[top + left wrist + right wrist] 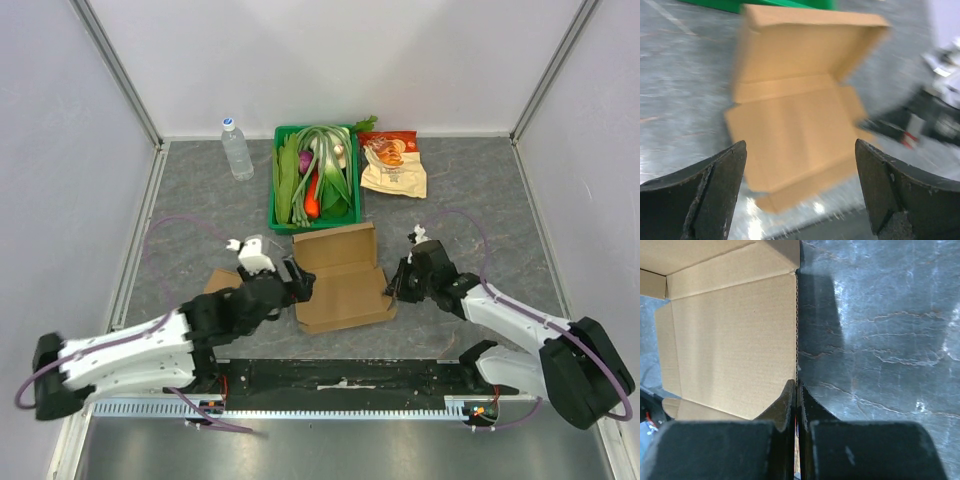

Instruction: Fold the paper box

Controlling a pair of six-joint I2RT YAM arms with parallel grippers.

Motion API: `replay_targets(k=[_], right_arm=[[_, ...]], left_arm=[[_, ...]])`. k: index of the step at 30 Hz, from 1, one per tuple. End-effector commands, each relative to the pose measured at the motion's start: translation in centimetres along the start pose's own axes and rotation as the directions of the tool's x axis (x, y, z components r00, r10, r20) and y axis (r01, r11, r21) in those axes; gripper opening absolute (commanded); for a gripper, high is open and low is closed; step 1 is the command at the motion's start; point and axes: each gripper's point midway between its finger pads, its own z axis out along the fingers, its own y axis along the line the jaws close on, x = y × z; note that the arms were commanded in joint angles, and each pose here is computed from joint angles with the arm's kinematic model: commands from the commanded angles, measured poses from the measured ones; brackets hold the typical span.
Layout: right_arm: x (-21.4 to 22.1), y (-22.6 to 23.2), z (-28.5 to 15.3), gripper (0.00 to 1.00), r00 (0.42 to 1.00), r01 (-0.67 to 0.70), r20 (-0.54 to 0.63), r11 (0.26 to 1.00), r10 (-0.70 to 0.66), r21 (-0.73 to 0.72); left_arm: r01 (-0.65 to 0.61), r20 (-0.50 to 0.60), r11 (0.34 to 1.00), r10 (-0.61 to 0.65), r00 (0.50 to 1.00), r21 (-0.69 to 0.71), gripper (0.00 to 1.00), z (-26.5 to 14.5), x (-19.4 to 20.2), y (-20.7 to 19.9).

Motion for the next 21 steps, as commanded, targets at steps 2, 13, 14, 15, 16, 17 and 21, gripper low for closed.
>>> replay_targets(k=[2,13,14,15,16,17,21], right_arm=[[1.2,1.7,-0.6,0.00,0.982,-0.063,-0.179,0.998,0.057,-0.029],[0.9,3.2,-2.0,0.00,0.957,-0.061,-0.288,0.996,0.042,-0.059],[0.9,3.3,-2.2,0.00,0.956,-0.062,-0.290,0.996,0.042,-0.058],[1.1,3.3,-2.3,0.00,0.953,-0.064,-0.300,0.996,0.044,-0.056],[1.0,3.3,-2.4,0.00,0.951,-0.072,-0.304,0.996,0.051,-0.059],[1.0,3.3,-2.5,0.00,0.951,-0.072,-0.304,0.996,0.050,-0.060],[1.4,3.2,-2.8,0.00,0.948,-0.091,-0.312,0.994,0.069,-0.057]], left_arm=[[0.008,-0.287,0.826,0.187,0.939,0.564,0.94,-9.1,2.9,-6.3],[-0.773,0.027,0.193,0.965,0.262,0.604,1.00,-8.2,10.3,-10.3],[-0.799,0.051,0.159,0.972,0.230,0.581,1.00,-7.8,10.6,-10.5],[-0.817,0.045,0.127,0.982,0.183,0.563,1.00,-6.9,11.6,-10.3],[-0.834,0.049,0.112,0.985,0.164,0.540,1.00,-6.4,11.6,-10.6],[-0.858,0.051,0.101,0.988,0.147,0.504,1.00,-6.0,11.5,-10.6],[-0.915,0.061,0.046,0.995,0.077,0.400,0.95,-4.0,12.2,-10.7]])
